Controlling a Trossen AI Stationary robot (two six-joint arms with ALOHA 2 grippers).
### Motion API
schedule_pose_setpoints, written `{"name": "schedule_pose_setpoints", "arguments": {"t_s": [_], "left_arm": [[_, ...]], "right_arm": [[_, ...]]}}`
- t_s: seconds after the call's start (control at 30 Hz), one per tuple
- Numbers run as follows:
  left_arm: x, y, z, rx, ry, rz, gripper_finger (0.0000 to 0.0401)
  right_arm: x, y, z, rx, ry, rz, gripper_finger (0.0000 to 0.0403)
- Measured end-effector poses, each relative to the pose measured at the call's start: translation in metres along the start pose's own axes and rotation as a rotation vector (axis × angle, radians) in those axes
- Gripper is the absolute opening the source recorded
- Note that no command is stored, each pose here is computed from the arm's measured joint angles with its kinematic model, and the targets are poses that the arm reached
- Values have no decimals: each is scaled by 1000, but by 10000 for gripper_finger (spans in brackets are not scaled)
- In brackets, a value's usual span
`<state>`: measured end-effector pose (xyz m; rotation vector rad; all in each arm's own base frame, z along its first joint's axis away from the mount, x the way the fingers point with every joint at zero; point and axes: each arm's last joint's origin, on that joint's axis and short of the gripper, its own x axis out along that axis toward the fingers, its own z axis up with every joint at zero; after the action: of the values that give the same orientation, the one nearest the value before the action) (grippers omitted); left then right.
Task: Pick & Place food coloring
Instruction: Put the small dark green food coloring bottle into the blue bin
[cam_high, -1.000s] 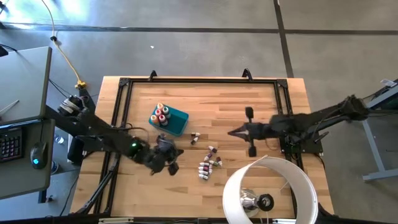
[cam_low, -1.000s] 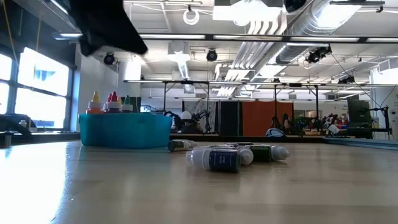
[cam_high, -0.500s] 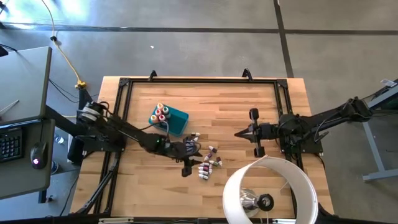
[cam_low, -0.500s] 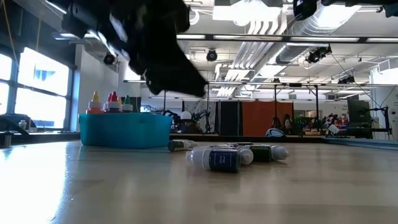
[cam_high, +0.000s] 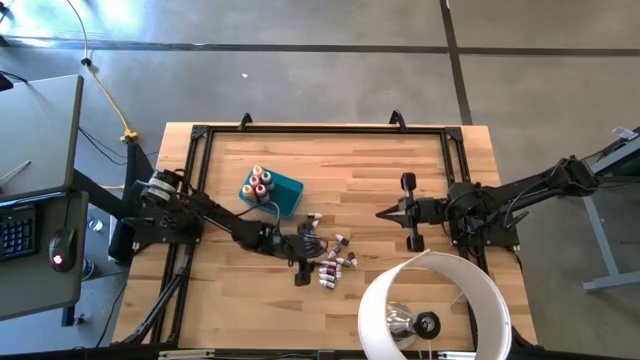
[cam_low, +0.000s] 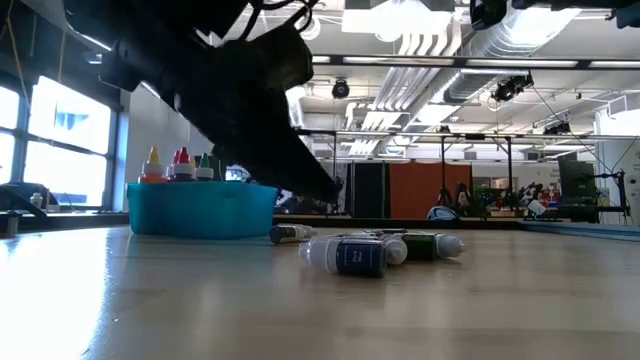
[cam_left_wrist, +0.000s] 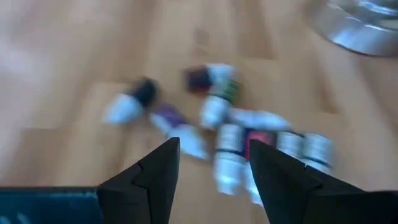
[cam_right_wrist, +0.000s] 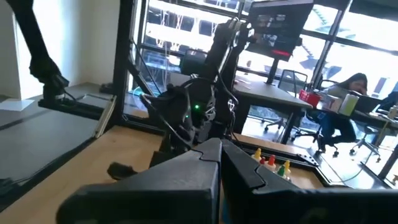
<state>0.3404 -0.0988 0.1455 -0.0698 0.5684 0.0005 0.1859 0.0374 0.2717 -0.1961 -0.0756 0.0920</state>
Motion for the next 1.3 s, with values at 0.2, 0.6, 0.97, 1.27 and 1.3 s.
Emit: {"name": "schedule_pose_setpoints", "arguments": {"t_s": [0.2,0.6,0.97,1.27,1.3], "left_arm": [[0,21,-2,-98,-23,364,191],[0,33,-9,-255,16,442,191],[1,22,36,-283,117,387,191],[10,21,61,-335,459,540,191],[18,23,60,-357,464,530,191]], "right_arm": [[0,-1,0,0,3,-22,1],[0,-1,0,-28,3,-22,1],[0,-1,0,-39,3,-22,2],[0,-1,0,-39,8,-21,4],[0,-1,-1,-40,10,-20,4]]}}
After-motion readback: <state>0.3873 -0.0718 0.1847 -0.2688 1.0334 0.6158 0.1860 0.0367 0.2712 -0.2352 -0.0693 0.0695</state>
